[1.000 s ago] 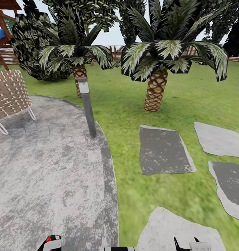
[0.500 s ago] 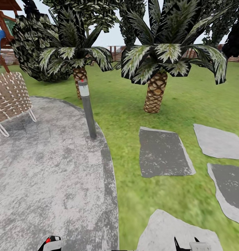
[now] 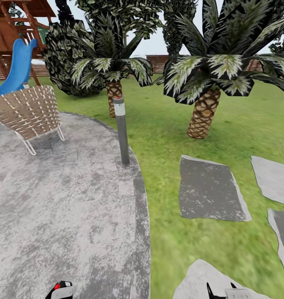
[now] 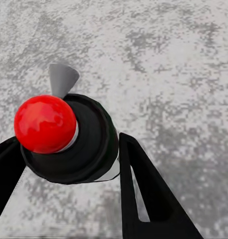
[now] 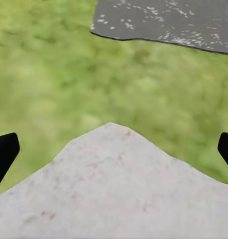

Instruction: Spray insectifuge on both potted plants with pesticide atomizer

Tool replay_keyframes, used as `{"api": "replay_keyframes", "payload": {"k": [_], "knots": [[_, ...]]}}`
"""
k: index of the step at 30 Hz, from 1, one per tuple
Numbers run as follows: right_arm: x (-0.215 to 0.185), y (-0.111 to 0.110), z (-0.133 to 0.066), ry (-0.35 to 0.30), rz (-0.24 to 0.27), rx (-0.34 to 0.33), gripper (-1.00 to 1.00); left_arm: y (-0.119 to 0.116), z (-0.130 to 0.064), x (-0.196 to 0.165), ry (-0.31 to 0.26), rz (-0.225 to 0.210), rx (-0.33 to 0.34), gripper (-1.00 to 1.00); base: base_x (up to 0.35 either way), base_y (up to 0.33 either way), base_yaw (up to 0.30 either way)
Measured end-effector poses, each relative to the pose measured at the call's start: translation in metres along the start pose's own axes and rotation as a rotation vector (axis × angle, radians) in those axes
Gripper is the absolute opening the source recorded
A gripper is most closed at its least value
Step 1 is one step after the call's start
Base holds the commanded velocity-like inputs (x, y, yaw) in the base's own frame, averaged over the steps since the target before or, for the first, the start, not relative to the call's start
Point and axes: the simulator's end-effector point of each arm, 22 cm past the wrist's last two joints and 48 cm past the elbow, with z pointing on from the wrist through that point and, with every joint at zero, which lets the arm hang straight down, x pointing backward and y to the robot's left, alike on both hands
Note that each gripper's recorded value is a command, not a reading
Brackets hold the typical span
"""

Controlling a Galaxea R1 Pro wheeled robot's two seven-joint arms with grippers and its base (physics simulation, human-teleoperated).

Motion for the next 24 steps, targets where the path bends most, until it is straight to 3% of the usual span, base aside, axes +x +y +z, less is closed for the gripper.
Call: {"api": "replay_keyframes", "payload": {"k": [9, 17, 24], "knots": [[-0.002, 0.000, 0.000, -0.005, 0.000, 0.001, 1.00, 0.000, 0.000, -0.002, -0.001, -0.004, -0.004, -1.00, 0.000, 0.000, 0.279], [-0.004, 0.000, 0.000, -0.009, 0.001, 0.001, 1.00, 0.013, -0.001, -0.003, -0.006, -0.013, -0.073, -1.00, 0.000, 0.000, 0.279], [-0.007, 0.000, 0.001, -0.015, 0.001, 0.001, 1.00, 0.011, -0.001, -0.006, -0.011, -0.014, -0.073, -1.00, 0.000, 0.000, 0.263]]}}
